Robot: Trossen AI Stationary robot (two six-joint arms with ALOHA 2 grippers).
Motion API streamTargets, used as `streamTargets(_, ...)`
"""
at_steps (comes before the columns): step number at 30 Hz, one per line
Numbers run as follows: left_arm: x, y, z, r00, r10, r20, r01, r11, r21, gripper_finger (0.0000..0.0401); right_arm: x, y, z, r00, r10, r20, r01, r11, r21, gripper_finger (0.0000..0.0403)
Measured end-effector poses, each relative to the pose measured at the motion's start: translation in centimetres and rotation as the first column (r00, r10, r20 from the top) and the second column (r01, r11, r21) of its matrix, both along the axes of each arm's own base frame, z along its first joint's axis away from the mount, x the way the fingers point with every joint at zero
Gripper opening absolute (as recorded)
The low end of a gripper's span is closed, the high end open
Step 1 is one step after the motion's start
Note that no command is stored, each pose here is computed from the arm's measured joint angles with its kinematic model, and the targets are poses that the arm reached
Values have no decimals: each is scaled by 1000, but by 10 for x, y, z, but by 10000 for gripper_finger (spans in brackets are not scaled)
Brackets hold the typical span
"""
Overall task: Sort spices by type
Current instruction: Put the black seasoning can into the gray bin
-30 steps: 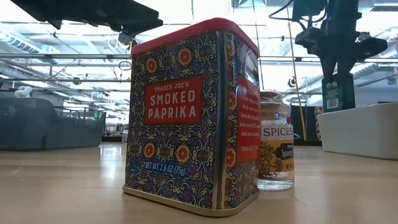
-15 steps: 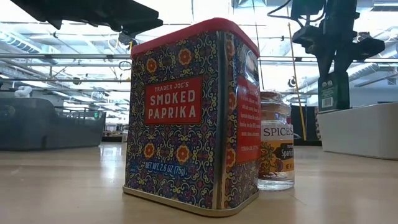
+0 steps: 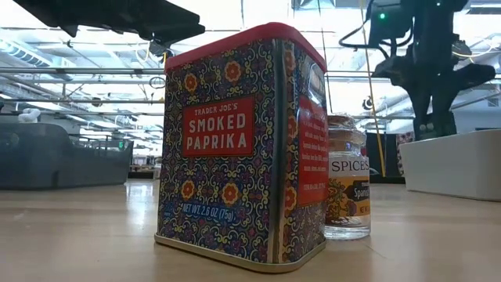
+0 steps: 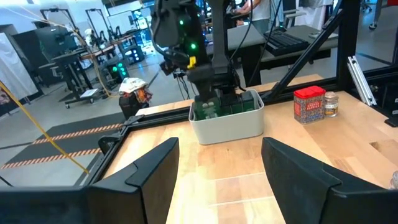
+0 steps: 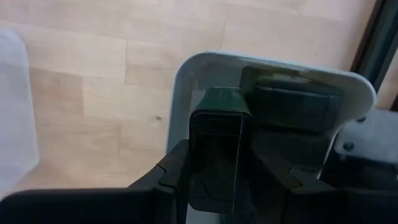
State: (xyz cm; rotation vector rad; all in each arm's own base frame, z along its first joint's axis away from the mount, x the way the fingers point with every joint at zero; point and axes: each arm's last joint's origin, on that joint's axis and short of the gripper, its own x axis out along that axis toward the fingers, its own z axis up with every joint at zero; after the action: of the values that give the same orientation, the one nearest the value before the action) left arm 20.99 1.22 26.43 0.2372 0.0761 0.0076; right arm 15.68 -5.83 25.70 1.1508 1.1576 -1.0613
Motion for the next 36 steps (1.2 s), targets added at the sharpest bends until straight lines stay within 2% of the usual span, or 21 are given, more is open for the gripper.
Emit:
streamTargets(5,0,0,0,1000,0,0,0,1000,0,235,3,-2,-12,1000,-1,20,2,999,-40,105)
streamTargets(15,0,0,0,1000,0,-1,0,1000,0,235,-1,0,-30,999,-34,-9,34,999,-7,105)
streamTargets(22,0,0,0,1000,0,-1,0,1000,0,235,1,-1,-31,1000,-21,8,21,1000,-22,107)
streamTargets(31,0,0,0,1000,0,-1,0,1000,0,235,2,-1,-31,1000,-15,17,15,999,-28,162)
streamTargets(36,0,0,0,1000,0,-1,0,1000,0,235,2,-1,-31,1000,-14,18,14,1000,-22,176)
